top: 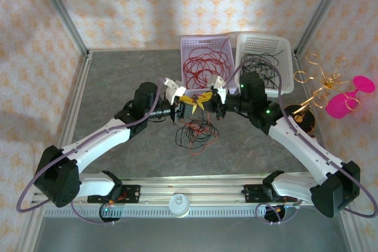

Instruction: Untangle the cables

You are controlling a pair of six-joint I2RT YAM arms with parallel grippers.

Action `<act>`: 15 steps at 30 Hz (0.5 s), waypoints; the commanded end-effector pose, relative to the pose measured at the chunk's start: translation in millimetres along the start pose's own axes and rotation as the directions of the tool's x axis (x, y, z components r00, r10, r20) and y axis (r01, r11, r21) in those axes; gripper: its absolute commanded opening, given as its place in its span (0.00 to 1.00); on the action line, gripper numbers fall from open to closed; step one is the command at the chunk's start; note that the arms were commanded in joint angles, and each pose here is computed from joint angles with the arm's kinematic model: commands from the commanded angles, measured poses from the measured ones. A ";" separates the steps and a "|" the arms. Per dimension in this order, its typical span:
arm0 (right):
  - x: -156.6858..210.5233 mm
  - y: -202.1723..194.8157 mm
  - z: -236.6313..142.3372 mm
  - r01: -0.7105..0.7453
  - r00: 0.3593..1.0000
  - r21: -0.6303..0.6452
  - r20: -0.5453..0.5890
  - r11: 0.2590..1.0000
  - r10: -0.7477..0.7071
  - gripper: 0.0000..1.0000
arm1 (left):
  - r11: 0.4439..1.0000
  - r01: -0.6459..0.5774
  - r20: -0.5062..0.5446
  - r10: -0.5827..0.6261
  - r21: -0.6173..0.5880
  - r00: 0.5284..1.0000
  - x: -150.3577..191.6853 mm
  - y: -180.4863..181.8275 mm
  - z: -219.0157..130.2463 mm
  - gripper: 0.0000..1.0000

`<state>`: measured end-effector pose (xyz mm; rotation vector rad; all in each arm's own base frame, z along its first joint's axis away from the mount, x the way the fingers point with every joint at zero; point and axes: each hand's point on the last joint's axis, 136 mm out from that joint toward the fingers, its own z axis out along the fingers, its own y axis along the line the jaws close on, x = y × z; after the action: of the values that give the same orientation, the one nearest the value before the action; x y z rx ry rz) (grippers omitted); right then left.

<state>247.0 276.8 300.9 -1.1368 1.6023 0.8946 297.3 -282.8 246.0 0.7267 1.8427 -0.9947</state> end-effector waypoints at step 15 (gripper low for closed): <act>-11.0 1.4 -1.9 0.023 0.999 -0.017 0.029 1.000 -0.023 0.00 | 0.989 -0.117 0.137 0.128 -0.086 0.982 -55.3 -2.6 -16.1 0.40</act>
<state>247.3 277.2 299.8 -1.1388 1.6042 0.8973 309.0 -278.8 264.8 0.7065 1.7871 -0.9160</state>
